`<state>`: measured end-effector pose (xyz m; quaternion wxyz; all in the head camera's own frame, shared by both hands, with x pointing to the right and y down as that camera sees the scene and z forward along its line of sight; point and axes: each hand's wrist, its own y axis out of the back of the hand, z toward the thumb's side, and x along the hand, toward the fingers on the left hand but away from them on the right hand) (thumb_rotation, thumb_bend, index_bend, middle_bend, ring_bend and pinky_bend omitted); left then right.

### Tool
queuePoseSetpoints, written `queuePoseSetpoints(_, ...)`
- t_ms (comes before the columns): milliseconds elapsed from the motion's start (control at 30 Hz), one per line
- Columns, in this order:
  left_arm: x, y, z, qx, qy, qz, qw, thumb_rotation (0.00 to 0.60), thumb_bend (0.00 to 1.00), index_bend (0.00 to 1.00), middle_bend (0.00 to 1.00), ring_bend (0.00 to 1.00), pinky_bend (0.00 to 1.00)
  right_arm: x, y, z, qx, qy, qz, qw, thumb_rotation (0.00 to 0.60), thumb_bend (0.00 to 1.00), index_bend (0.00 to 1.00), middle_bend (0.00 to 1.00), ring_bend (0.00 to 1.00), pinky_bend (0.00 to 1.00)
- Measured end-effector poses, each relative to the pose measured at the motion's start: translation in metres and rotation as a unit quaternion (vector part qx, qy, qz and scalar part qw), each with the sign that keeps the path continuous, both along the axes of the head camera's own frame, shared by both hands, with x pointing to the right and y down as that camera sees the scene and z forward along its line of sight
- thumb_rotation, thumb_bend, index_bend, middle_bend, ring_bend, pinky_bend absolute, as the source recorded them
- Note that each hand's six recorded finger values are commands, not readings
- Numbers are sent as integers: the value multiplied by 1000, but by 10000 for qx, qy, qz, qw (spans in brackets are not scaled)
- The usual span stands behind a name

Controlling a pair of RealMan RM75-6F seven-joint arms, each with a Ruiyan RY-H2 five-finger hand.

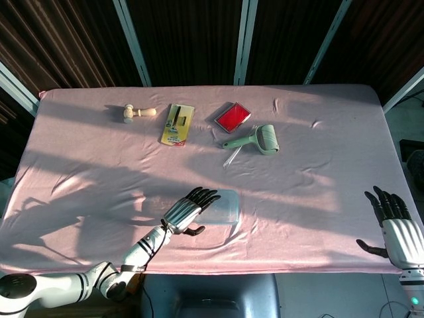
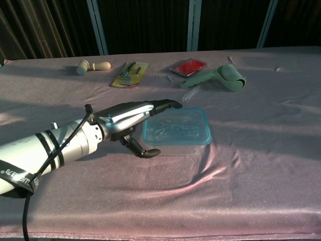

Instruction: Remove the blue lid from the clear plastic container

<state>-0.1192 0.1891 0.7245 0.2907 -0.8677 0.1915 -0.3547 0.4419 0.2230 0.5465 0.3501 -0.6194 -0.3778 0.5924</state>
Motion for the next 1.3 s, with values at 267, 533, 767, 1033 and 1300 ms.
queuePoseSetpoints(267, 12, -2, 8, -96, -87, 22, 9999, 600, 278, 0, 0, 0, 0, 2, -1, 0, -10, -5, 33, 10000, 600, 196, 0, 0, 0, 0)
queuePoseSetpoints(533, 18, -6, 16, -120, -165, -47, 9998, 600, 287, 0, 32, 27, 40, 4, -1, -1, -22, -15, 66, 10000, 600, 196, 0, 0, 0, 0)
queuePoseSetpoints(767, 18, -6, 24, -41, -227, -136, 9996, 600, 332, 0, 392, 330, 222, 2, -1, 0, -53, -29, 27, 10000, 600, 196, 0, 0, 0, 0)
queuePoseSetpoints(1033, 22, 3, 19, 274, -17, -50, 9996, 600, 357, 0, 512, 406, 291, -12, -2, 9, -130, -7, -289, 9995, 600, 196, 0, 0, 0, 0)
queuePoseSetpoints(1300, 26, 18, 17, 368, 204, 19, 9991, 600, 361, 0, 528, 421, 301, -46, -13, 28, -146, -120, -1063, 9942, 600, 276, 157, 0, 0, 0)
